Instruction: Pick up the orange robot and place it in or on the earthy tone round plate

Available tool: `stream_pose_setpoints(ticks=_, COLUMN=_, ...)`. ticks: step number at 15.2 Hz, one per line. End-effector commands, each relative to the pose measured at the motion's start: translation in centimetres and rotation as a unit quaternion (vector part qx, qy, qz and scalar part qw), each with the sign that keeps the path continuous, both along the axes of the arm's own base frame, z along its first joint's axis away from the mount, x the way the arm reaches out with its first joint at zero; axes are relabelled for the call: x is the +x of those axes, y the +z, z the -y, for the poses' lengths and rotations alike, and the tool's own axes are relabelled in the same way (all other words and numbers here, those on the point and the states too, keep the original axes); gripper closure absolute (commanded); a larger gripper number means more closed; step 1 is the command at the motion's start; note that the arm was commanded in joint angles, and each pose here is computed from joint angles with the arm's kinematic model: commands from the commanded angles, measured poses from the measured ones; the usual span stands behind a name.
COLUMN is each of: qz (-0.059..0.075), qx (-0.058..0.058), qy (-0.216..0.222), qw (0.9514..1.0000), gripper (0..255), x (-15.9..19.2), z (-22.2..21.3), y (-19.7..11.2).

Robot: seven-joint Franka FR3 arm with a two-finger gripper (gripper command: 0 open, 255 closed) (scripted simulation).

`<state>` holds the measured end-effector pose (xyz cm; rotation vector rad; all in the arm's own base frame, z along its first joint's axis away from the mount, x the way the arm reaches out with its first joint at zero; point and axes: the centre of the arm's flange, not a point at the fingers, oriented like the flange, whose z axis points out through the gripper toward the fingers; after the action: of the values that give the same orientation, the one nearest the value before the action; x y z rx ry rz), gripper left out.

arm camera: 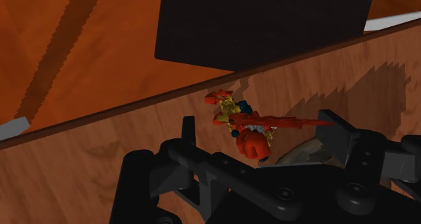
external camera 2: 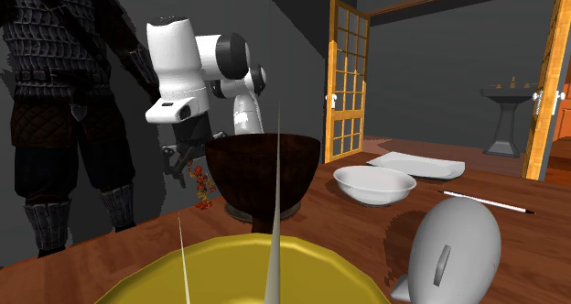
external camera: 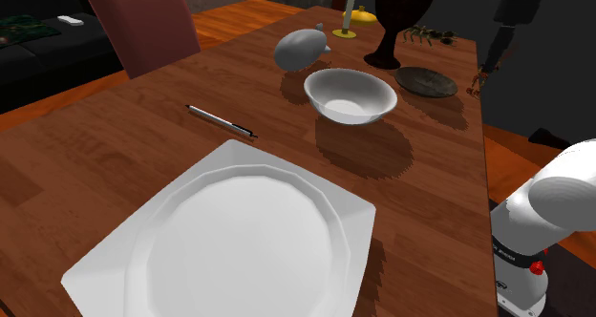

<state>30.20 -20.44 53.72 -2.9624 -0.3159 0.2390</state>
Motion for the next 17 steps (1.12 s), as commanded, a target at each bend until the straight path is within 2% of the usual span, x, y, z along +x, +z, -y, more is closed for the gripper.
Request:
stream_pose_setpoints(ticks=1, qz=0.000, qx=0.000, qy=0.000, qw=1.0000, gripper=0, x=0.0, z=0.0, y=0.0)
stream_pose_setpoints(ticks=4, qz=0.000, qx=0.000, qy=0.000, qw=1.0000, gripper=0, x=0.0, z=0.0, y=0.0)
stream_pose_setpoints(ticks=5, qz=0.000, qx=0.000, qy=0.000, qw=1.0000, gripper=255, x=0.0, z=0.0, y=0.0)
stream_pose_setpoints(ticks=14, qz=0.000, qx=0.000, qy=0.000, qw=1.0000, gripper=255, x=0.0, z=0.0, y=0.0)
stream_pose_setpoints(ticks=17, qz=0.000, qx=0.000, qy=0.000, qw=1.0000, gripper=255, x=0.0, z=0.0, y=1.5)
